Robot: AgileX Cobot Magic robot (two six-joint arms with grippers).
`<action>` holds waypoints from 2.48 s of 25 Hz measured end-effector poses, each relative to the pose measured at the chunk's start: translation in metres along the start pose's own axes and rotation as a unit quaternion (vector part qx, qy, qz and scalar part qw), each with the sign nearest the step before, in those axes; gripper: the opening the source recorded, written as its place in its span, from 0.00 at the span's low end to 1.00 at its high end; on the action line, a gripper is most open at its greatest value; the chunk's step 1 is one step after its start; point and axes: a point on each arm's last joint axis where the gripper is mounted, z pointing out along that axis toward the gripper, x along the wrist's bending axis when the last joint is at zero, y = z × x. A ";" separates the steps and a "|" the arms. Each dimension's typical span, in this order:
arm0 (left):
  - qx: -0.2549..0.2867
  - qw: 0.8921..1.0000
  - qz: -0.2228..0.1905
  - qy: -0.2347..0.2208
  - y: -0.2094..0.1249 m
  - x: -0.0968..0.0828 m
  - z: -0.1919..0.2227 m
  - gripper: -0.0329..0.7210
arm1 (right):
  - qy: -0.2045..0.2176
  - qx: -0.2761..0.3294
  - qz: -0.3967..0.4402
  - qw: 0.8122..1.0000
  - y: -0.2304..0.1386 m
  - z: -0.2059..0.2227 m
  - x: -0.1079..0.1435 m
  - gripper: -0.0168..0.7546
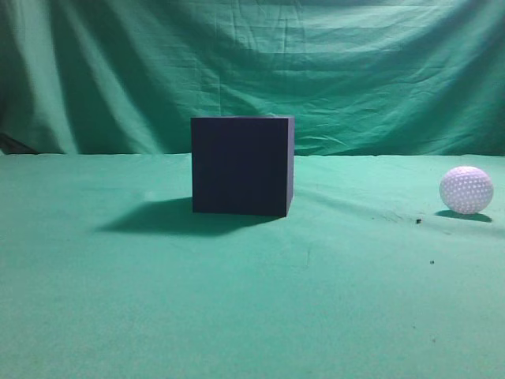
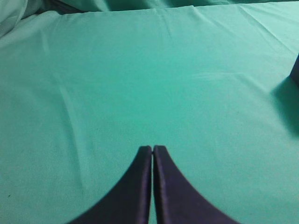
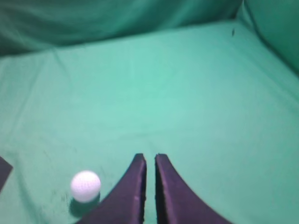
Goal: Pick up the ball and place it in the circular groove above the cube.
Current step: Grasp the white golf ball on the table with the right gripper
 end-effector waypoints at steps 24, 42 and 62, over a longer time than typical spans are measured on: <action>0.000 1.000 0.000 0.000 0.000 0.000 0.000 0.04 | 0.127 0.388 -0.242 0.880 0.009 0.129 0.097 0.08; 0.000 1.000 0.000 0.000 0.000 0.000 0.000 0.04 | 0.041 0.425 -0.223 0.877 -0.021 0.201 0.101 0.72; 0.000 1.000 0.000 0.000 0.000 0.000 0.000 0.04 | 0.023 0.432 -0.168 0.886 -0.034 0.215 0.104 0.43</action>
